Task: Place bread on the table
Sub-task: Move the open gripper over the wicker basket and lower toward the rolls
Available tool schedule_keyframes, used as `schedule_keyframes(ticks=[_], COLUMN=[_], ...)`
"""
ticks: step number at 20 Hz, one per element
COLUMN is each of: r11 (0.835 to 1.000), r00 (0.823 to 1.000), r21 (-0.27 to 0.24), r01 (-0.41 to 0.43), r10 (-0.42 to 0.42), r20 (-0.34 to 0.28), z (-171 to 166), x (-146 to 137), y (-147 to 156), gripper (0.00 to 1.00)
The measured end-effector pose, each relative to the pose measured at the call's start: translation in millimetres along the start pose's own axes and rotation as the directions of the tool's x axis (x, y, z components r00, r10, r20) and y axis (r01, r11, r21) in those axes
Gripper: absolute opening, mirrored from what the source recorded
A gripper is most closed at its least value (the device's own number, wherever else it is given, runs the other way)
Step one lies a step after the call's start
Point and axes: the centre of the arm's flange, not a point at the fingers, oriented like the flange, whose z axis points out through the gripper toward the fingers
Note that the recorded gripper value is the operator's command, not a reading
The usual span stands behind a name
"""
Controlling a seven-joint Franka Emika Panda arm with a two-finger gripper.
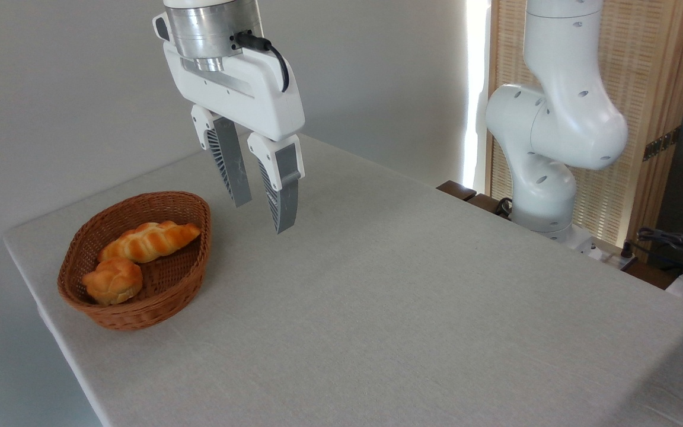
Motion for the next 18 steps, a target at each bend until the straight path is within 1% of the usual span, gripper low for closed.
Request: schedule_keyframes(ticks=[7, 11, 12, 14, 16, 18], r11=[1.0, 0.999, 0.999, 0.996, 0.992, 0.986], r00=[1.0, 0.999, 0.998, 0.993, 0.985, 0.974], r21=[0.002, 0.033, 0.044, 0.073, 0.101, 0.11], r01=[-0.005, -0.007, -0.014, -0.045, -0.08, -0.124], r10=[0.005, 0.009, 0.017, 0.052, 0.095, 0.142], r20=[-0.004, -0.044, -0.06, -0.101, -0.146, -0.175], z=[3, 2, 2, 5, 14, 29], x=[4, 12, 20, 45, 75, 103], y=[0, -4, -4, 1, 9, 24], gripper=[1.0, 1.0, 1.0, 1.0, 1.0, 1.0])
